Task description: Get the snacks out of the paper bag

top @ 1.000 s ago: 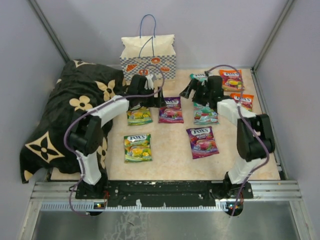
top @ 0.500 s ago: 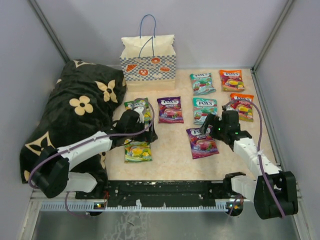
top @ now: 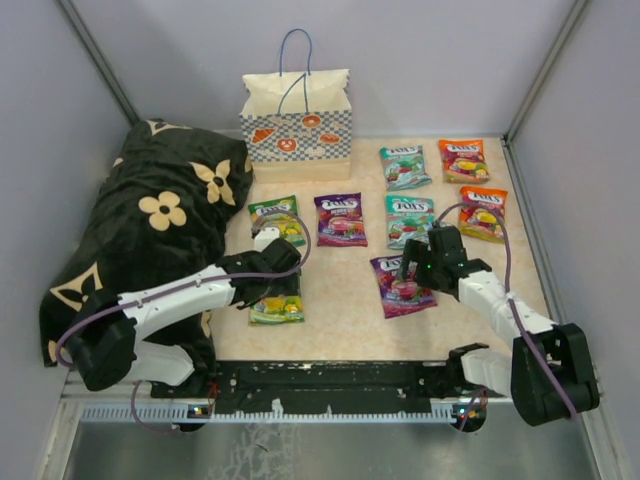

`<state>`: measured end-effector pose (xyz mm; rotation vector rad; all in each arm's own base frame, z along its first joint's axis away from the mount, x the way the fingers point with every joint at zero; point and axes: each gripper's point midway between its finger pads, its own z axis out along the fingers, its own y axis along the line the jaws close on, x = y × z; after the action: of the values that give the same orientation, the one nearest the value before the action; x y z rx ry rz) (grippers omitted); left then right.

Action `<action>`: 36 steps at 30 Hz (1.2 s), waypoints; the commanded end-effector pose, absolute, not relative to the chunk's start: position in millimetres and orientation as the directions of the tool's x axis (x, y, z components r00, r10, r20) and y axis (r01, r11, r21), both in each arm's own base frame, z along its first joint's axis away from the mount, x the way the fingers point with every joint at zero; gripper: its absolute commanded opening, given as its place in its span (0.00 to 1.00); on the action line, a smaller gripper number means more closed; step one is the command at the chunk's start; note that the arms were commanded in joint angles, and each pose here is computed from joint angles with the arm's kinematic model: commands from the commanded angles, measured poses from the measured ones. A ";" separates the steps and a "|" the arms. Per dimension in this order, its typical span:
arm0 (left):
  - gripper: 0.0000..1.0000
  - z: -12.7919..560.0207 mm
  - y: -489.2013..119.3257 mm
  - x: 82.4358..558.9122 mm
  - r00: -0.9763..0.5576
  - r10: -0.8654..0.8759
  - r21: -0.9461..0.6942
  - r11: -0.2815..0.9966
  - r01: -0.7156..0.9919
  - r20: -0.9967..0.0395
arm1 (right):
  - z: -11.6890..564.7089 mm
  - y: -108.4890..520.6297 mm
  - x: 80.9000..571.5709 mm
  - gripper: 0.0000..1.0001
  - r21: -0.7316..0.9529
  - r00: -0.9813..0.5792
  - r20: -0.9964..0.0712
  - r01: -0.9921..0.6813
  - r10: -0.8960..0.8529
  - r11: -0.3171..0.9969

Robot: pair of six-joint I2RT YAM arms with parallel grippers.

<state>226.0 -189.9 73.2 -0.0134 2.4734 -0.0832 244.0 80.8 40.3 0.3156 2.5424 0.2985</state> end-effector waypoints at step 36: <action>0.99 89.5 -187.6 229.3 -0.767 0.097 -0.048 0.985 0.164 -0.634 | 105.2 140.3 240.4 0.99 0.047 -0.740 -0.669 0.052 0.070 0.998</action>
<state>226.2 -176.9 56.4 0.0982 2.4909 -0.0447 212.6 153.1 50.0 0.0359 2.5735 0.1334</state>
